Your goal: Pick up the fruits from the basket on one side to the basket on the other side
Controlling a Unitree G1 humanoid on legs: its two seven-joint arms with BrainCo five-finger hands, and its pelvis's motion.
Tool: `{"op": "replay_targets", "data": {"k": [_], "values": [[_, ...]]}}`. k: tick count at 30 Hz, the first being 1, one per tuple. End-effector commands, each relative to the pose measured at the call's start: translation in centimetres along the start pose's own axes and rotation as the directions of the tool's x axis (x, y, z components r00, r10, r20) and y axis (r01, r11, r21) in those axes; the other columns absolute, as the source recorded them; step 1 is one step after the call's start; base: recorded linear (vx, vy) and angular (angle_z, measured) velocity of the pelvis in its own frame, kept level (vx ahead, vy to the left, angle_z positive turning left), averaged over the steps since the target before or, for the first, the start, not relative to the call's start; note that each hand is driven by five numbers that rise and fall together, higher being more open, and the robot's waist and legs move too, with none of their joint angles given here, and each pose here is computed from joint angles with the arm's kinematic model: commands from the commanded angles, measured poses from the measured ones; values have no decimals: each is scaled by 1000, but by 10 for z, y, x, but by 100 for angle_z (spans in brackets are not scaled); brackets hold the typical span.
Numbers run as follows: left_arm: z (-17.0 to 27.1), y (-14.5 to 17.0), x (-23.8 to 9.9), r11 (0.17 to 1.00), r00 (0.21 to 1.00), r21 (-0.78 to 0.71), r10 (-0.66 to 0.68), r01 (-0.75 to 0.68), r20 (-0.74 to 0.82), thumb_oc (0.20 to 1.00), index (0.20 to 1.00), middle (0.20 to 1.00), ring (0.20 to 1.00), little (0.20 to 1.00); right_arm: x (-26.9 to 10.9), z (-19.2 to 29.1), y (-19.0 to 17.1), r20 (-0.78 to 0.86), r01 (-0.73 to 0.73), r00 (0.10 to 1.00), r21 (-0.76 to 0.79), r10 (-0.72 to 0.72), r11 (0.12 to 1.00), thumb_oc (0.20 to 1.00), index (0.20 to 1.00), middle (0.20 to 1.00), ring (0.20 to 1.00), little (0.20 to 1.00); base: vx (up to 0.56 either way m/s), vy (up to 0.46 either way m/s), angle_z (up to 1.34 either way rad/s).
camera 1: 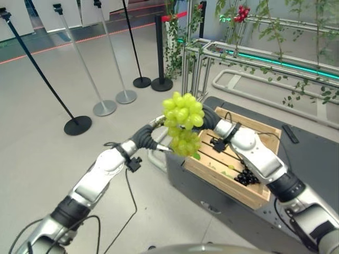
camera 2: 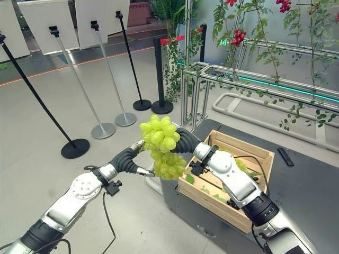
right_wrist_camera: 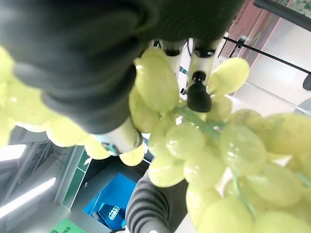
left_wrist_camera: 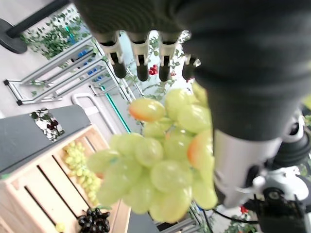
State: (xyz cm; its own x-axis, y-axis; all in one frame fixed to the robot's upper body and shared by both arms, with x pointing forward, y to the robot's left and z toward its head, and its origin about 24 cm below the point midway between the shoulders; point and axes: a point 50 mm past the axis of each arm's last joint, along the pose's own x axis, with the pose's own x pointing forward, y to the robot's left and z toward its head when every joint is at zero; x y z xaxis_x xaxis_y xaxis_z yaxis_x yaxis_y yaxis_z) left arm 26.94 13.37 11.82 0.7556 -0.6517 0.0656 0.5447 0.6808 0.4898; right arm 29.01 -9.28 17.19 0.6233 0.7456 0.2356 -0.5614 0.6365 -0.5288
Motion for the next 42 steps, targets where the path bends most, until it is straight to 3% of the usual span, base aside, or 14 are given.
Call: {"op": "replay_targets", "data": {"k": [1,38,39,40,41,42], "values": [[32,3,20,1000,985,3,-30,30,168,1000,1000,1000,1000,1000,16,42,-6,215,20,976,-17,-16,1000,200,200,200,200,200,0,0,0],[36,-55,59,944,946,-166,-249,285,205,1000,1000,1000,1000,1000,34,57,15,304,-87,950,35,72,996,200,200,200,200,200,0,0,0],[36,-56,60,944,947,-170,-248,284,204,903,903,903,903,903,34,57,16,306,-87,949,40,71,995,200,200,200,200,200,0,0,0],[35,-56,60,943,948,-175,-248,283,201,715,715,715,715,715,35,57,16,309,-86,949,42,69,995,200,200,200,200,200,0,0,0],[34,-57,60,942,948,-177,-248,284,199,200,200,200,200,200,35,58,16,310,-85,948,43,68,995,200,200,200,200,200,0,0,0],[34,-58,61,941,947,-180,-252,287,198,200,200,200,200,200,35,58,17,311,-86,948,41,69,995,200,200,200,200,200,-1,1,-4]]}}
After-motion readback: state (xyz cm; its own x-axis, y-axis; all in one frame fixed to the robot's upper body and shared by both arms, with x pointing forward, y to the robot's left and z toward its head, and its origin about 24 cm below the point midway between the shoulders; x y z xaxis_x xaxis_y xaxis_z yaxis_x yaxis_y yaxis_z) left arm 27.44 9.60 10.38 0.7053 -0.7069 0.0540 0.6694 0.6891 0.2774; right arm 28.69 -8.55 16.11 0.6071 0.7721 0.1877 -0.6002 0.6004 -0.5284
